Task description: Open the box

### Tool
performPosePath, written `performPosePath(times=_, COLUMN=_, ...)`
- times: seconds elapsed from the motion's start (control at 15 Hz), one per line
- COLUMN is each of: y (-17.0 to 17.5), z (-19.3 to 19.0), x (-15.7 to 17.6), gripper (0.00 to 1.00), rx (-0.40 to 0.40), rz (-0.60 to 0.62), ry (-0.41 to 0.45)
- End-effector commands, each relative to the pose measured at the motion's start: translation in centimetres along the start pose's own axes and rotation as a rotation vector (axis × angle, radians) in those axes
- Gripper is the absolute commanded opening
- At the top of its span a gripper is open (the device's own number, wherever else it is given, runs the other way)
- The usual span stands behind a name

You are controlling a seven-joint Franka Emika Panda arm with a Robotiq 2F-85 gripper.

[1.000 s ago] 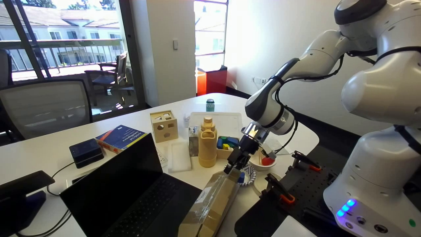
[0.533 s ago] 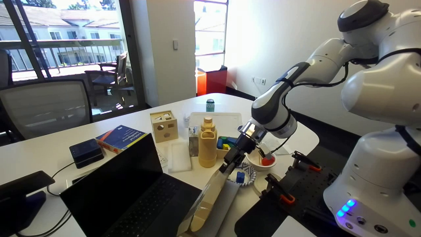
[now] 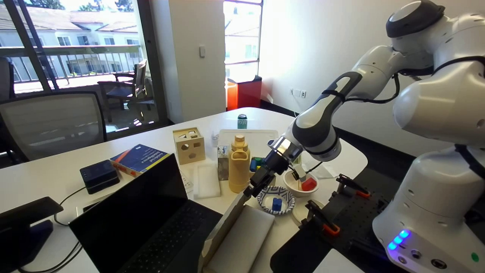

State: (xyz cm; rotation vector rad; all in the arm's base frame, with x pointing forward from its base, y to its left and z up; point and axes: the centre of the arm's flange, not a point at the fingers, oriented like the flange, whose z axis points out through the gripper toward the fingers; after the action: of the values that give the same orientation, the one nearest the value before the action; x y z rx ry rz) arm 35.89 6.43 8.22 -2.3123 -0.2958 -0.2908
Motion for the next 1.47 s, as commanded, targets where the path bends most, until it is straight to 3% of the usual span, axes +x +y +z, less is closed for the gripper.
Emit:
performPosePath(times=0.0, y=-2.4, z=1.1, x=1.6, gripper=1.00, rx=-0.053, rz=-0.035, ry=0.007)
performPosePath(times=0.4, y=-3.9, z=4.4, x=5.3, gripper=1.00, rx=-0.170, rz=-0.098, ry=0.016)
performPosePath(times=0.73, y=-4.7, z=7.1, x=7.6, gripper=1.00, rx=-0.317, rz=-0.145, ry=-0.015)
performPosePath(times=1.07, y=-5.2, z=9.0, x=8.8, gripper=1.00, rx=-0.460, rz=-0.179, ry=-0.044)
performPosePath(times=1.4, y=-5.0, z=10.3, x=9.1, gripper=1.00, rx=-0.554, rz=-0.203, ry=-0.079)
